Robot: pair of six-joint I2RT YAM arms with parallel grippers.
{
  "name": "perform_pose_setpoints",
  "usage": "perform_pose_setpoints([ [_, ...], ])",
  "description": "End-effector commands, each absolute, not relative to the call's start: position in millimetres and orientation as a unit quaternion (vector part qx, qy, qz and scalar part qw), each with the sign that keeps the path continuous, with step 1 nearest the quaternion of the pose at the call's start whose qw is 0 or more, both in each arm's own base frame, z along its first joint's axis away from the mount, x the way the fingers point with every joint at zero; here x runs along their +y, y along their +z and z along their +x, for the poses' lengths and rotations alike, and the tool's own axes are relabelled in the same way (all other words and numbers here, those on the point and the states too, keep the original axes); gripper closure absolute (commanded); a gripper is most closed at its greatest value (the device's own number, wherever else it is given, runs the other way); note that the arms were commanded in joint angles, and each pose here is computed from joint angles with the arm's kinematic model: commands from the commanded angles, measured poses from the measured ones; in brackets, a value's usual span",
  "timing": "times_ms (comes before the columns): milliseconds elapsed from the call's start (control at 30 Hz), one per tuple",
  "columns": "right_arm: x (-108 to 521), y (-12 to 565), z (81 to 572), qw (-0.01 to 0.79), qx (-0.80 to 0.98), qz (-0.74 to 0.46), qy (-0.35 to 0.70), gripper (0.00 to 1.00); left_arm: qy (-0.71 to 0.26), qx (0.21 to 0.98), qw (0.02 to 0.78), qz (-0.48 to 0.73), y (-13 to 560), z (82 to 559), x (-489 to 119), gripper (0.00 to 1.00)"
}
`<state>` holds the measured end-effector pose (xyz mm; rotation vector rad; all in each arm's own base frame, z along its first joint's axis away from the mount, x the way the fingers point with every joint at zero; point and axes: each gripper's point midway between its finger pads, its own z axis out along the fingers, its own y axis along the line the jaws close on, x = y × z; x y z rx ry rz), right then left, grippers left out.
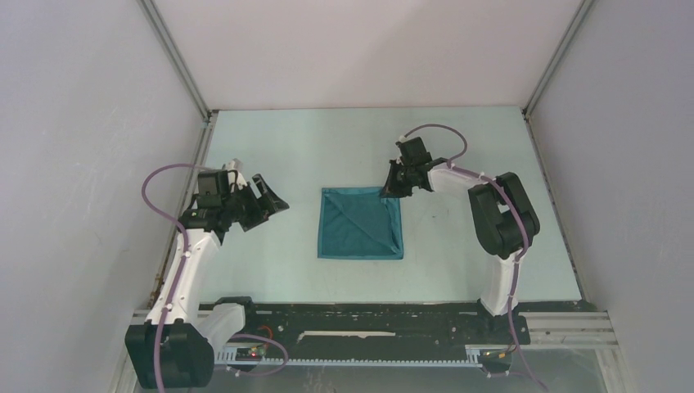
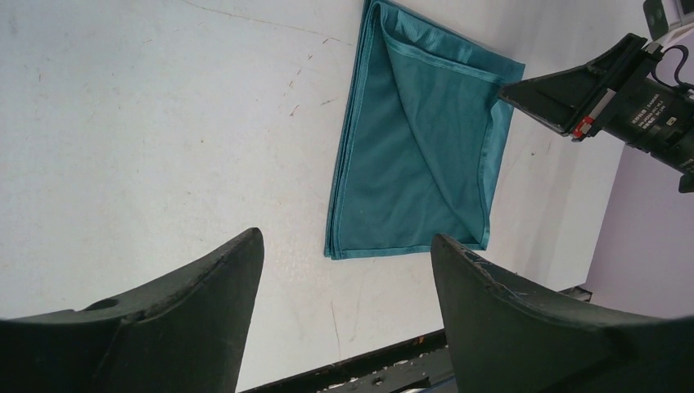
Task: Fold the napkin into a case and place the utensils inside
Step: Fold the top corner of the square-folded napkin at the center of the board.
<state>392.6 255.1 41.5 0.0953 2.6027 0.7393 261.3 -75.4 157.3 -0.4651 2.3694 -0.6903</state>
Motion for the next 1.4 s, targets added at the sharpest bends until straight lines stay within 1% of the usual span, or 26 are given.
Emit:
perform_pose_setpoints([
  [0, 239, 65, 404, 0.251, 0.933, 0.033, 0.255, 1.0, -0.273, 0.891, 0.316, -0.178, 160, 265, -77, 0.18],
  [567, 224, 70, 420, 0.272, 0.926, 0.037, 0.257, 1.0, -0.276, 0.891, 0.313, -0.177, 160, 266, -78, 0.18],
  [1100, 224, 66, 428, 0.27, 0.93, 0.028, 0.249, 1.0, -0.283, 0.892, 0.306, -0.177, 157, 266, -80, 0.18],
  [1167, 224, 68, 430, 0.272, 0.929, 0.025, 0.249, 0.96, -0.284, 0.892, 0.305, -0.176, 156, 266, -81, 0.18],
  [1200, 225, 70, 431, 0.274, 0.929, 0.023, 0.248, 0.92, -0.285, 0.891, 0.305, -0.176, 156, 266, -81, 0.18],
  [1233, 225, 71, 432, 0.275, 0.929, 0.02, 0.247, 0.87, -0.287, 0.891, 0.304, -0.176, 155, 266, -82, 0.18],
  [1300, 224, 84, 437, 0.281, 0.93, 0.013, 0.238, 0.79, -0.298, 0.89, 0.297, -0.176, 151, 267, -86, 0.18],
  [1367, 216, 101, 434, 0.277, 0.937, 0.012, 0.214, 0.68, -0.328, 0.885, 0.282, -0.172, 151, 267, -96, 0.18],
])
